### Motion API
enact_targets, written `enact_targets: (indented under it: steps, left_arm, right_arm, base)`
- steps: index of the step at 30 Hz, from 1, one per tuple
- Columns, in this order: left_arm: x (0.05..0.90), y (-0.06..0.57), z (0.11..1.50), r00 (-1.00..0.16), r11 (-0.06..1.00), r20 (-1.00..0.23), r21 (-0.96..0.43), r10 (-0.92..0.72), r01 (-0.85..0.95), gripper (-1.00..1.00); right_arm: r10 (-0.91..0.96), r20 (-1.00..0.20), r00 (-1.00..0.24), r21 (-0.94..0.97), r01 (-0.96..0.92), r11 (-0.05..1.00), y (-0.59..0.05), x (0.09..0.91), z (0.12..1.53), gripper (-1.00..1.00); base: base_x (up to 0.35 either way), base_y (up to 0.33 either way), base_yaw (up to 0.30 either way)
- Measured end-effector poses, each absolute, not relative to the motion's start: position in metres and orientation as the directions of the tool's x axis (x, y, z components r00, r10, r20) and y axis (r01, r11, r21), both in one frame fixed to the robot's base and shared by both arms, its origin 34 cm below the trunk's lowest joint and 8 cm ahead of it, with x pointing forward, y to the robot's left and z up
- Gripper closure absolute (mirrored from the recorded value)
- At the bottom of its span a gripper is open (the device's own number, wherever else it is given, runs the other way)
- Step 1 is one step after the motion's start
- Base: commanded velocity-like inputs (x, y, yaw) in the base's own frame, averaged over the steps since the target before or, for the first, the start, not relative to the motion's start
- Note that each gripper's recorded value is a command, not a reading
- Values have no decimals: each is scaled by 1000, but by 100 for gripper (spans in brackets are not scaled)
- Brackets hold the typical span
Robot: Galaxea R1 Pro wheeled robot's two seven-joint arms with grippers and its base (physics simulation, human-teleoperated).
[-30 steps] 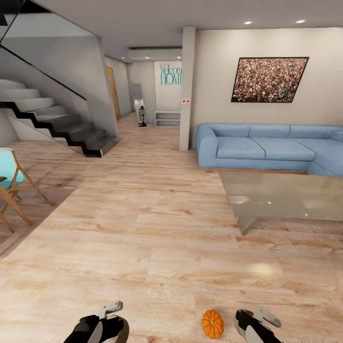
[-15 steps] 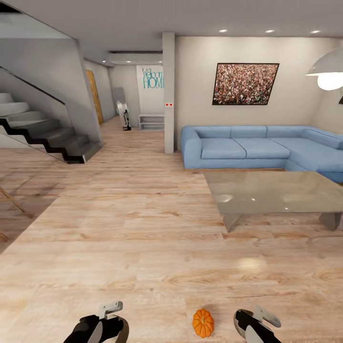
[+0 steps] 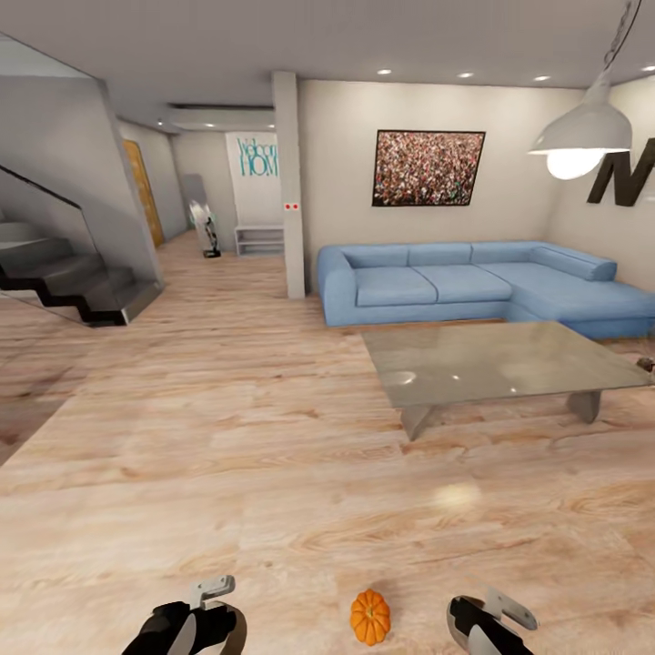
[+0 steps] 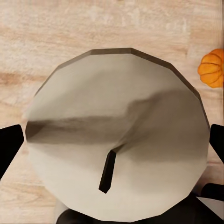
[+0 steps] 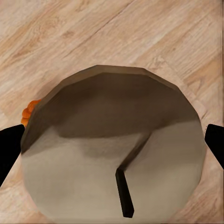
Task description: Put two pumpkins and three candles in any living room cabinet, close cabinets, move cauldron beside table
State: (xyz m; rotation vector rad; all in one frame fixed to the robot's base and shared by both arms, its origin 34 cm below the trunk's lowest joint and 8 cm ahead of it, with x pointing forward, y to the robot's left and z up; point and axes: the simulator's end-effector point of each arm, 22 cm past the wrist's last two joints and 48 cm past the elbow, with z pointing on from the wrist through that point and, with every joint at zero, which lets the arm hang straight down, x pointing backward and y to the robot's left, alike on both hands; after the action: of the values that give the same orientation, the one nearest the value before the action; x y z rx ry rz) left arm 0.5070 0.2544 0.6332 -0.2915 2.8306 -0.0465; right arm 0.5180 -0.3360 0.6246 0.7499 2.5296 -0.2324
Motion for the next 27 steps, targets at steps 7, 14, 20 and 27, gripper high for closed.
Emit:
enact_targets:
  steps: [7,14,20,27]
  left_arm:
    - [510,254,636,-933,979,-295,-64,-204,-194,100]
    - [512,255,640,-931,979,-304,-65,-204,-193,100]
    - [514,256,643,-929,979,-310,-65,-203,-193,100]
    - [517,256,646,-926,979,-319,-67,-204,-192,100]
  right_arm:
    - [467,-504,-727,-20,550,835,-336,520,628,100]
    - [467,-510,-722,-15,551,835,-336,523,631,100]
    - [466,-516,-718,-11,550,835,-336,525,634,100]
    - [467,-522,-714,-6,550,835,-336,528,638,100]
  base:
    - [0,0,-218]
    - [0,0,-217]
    - [0,0,-216]
    - [0,0,-216]
